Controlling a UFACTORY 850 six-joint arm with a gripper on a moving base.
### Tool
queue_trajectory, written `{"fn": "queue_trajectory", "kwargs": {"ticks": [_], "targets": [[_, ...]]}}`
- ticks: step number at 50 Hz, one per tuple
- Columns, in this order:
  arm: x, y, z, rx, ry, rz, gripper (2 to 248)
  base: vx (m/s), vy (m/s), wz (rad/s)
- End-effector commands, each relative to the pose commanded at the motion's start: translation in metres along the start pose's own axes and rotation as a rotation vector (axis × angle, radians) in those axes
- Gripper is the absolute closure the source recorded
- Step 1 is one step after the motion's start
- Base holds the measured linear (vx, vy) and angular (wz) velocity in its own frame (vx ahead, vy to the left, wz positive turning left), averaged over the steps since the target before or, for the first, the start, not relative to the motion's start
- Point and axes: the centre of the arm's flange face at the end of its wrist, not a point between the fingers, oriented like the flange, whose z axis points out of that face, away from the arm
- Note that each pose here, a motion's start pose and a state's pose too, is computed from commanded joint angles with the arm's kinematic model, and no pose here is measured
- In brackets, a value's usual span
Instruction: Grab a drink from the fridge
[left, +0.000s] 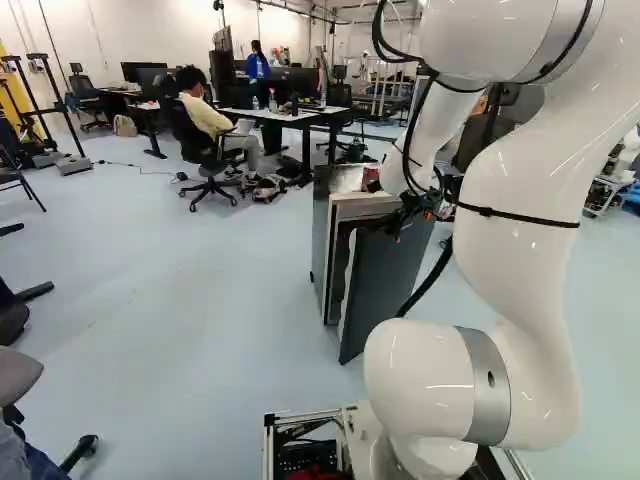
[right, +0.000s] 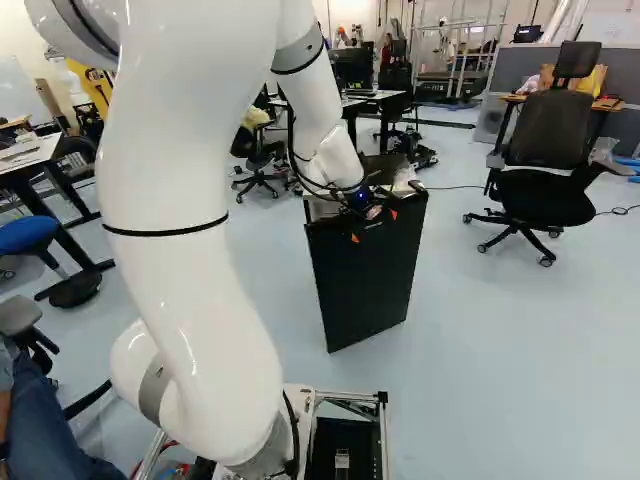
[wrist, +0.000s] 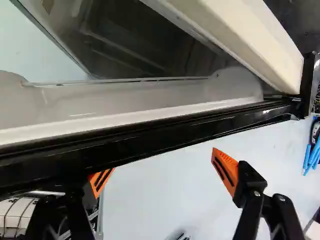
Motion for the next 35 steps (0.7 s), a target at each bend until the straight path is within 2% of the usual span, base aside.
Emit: {"fn": "queue_trajectory", "kwargs": {"ticks": [35], "targets": [[0.024,-0.008,0.003,0.05,-0.003,0.128,3,0.0,0.0,0.0]]}}
